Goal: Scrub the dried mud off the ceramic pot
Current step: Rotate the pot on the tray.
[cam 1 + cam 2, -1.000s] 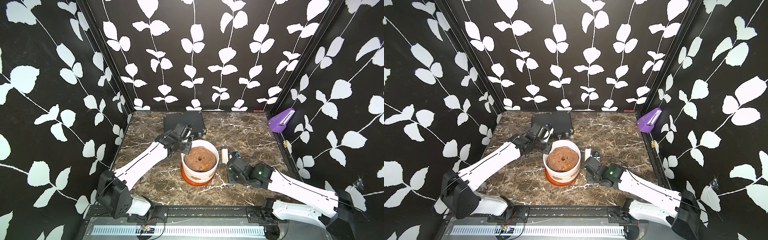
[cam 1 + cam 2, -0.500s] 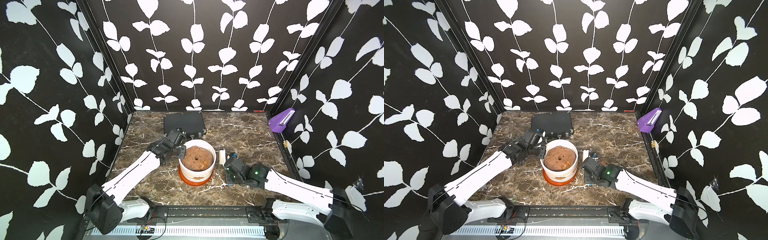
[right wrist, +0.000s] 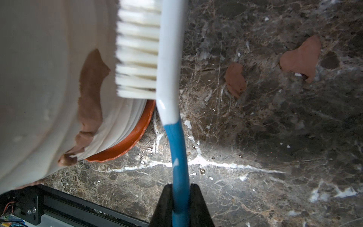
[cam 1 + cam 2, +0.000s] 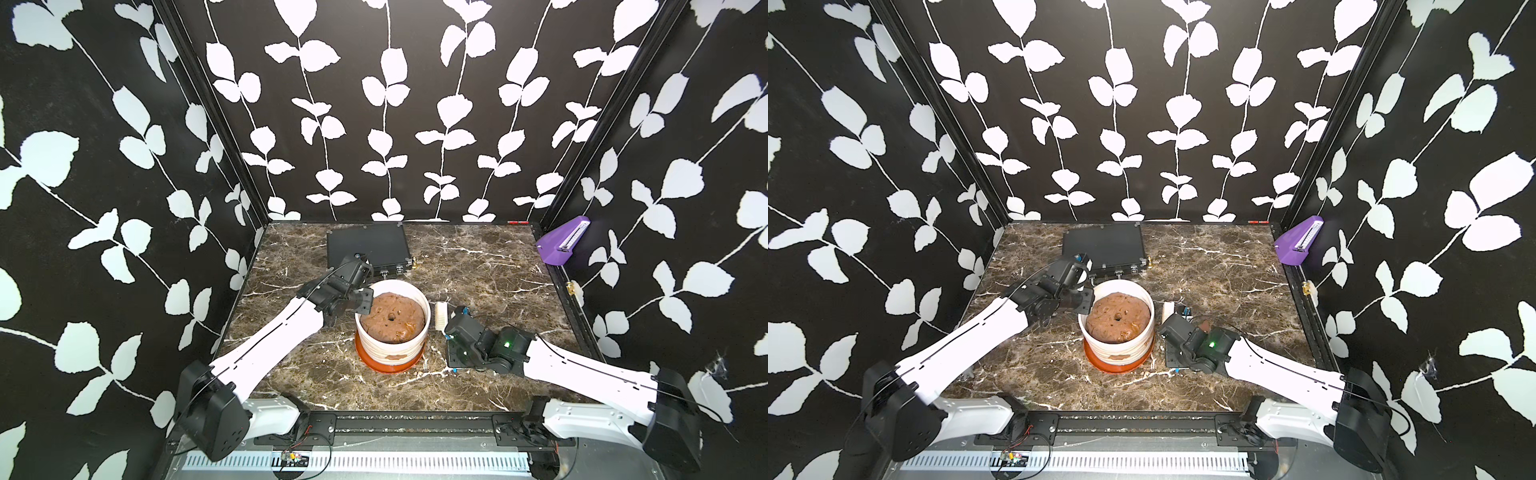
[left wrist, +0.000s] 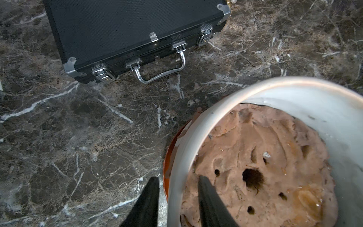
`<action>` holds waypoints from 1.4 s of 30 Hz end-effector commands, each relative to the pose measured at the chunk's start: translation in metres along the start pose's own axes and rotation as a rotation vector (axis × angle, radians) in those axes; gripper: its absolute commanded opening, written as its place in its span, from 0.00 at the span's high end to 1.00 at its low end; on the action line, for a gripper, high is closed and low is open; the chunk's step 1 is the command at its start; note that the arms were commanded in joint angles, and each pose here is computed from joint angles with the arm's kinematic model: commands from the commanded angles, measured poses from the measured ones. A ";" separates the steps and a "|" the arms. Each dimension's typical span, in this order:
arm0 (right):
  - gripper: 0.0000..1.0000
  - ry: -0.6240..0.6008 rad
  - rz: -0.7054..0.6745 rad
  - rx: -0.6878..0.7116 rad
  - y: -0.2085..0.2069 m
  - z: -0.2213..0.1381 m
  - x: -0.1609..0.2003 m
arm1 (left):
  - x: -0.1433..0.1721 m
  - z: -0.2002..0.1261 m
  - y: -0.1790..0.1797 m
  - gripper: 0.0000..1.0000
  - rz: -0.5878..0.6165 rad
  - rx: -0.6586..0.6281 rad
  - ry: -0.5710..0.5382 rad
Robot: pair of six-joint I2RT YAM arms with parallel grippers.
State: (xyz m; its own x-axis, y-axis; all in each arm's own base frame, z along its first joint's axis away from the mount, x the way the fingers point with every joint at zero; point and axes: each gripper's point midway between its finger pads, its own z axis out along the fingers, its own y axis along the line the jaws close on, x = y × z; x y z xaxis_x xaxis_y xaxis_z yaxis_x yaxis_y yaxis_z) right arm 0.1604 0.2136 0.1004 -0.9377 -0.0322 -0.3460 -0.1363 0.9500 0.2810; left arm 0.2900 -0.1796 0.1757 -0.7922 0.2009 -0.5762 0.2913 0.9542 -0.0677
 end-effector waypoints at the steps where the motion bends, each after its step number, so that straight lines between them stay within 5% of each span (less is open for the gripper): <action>1: 1.00 -0.007 -0.003 0.011 0.000 -0.003 -0.001 | -0.021 -0.008 -0.004 0.71 -0.004 0.014 -0.062; 18: 1.00 -0.021 -0.002 0.005 0.005 -0.014 -0.006 | -0.003 -0.011 0.002 0.81 -0.025 0.022 -0.073; 25: 1.00 -0.014 0.002 0.011 0.006 -0.010 -0.001 | 0.003 -0.015 0.009 1.00 -0.052 -0.007 -0.061; 42: 1.00 0.043 -0.020 -0.021 0.017 0.010 0.009 | 0.021 -0.024 0.020 1.00 -0.115 -0.028 -0.070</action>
State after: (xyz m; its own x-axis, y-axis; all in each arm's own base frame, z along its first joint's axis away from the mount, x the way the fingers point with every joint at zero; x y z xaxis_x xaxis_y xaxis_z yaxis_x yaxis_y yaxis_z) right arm 0.1528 0.2192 0.0960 -0.9463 -0.0561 -0.3183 -0.1418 0.9570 0.2530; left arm 0.2725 -0.1655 0.1837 -0.7703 0.1063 -0.6287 0.2350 0.9639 -0.1250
